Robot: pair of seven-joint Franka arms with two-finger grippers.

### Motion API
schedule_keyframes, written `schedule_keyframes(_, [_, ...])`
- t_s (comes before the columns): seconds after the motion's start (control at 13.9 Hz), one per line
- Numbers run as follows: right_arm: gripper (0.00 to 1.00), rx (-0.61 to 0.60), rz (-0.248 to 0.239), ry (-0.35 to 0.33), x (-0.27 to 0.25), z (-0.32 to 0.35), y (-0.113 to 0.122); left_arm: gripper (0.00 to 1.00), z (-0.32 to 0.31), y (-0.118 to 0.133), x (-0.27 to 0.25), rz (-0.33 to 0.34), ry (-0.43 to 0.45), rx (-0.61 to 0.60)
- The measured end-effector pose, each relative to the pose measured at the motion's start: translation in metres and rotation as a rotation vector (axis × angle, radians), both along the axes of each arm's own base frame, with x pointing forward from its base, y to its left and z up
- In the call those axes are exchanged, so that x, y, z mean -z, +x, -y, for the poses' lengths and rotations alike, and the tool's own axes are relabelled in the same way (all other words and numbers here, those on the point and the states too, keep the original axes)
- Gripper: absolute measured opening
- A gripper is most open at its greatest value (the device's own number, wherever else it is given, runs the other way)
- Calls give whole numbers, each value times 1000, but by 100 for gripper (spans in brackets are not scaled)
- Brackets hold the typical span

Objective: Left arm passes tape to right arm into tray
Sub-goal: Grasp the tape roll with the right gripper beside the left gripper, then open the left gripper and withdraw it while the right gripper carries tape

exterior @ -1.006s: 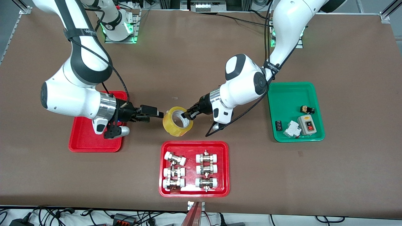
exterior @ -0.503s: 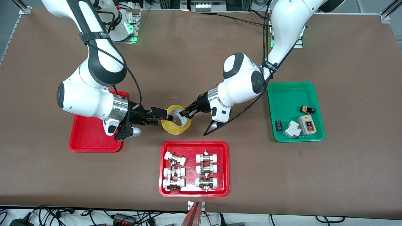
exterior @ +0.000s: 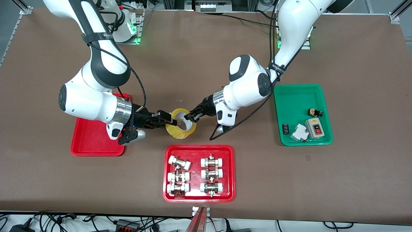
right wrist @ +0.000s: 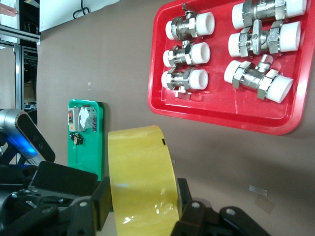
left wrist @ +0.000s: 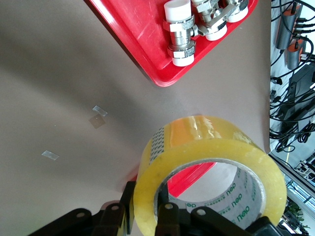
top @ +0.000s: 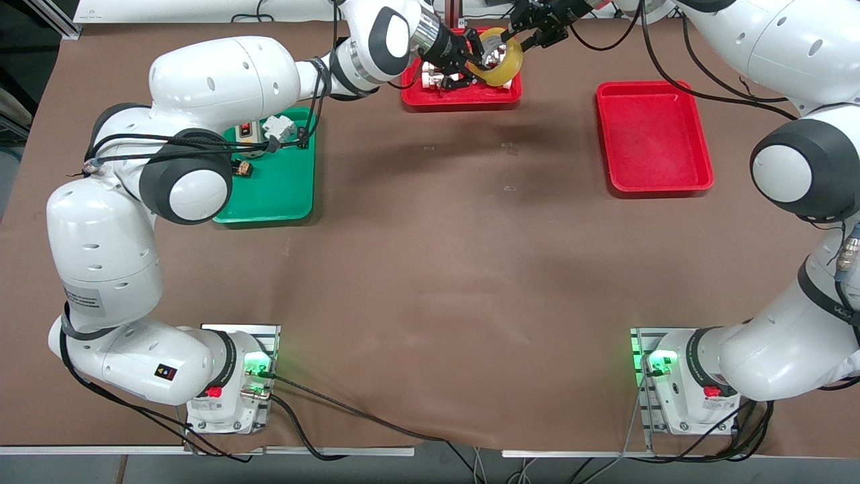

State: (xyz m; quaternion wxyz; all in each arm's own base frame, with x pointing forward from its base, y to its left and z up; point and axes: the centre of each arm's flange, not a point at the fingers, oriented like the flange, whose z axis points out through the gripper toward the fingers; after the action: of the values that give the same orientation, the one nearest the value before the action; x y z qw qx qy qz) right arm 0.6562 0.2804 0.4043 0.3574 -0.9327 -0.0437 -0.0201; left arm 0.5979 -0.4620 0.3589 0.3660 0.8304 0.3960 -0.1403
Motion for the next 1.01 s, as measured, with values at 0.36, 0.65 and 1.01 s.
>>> schedule_keyframes(0.36, [57,5,-6,-6,7,3,2,55,-9,12,-13,26,-13,-23])
schedule_keyframes(0.65, [56,15,11,-4,0,8,7,97,-63,48,-52,125,25,-54])
schedule_keyframes(1.01, [56,14,-60,3,7,91,24,100,-217,67,-119,61,347,197])
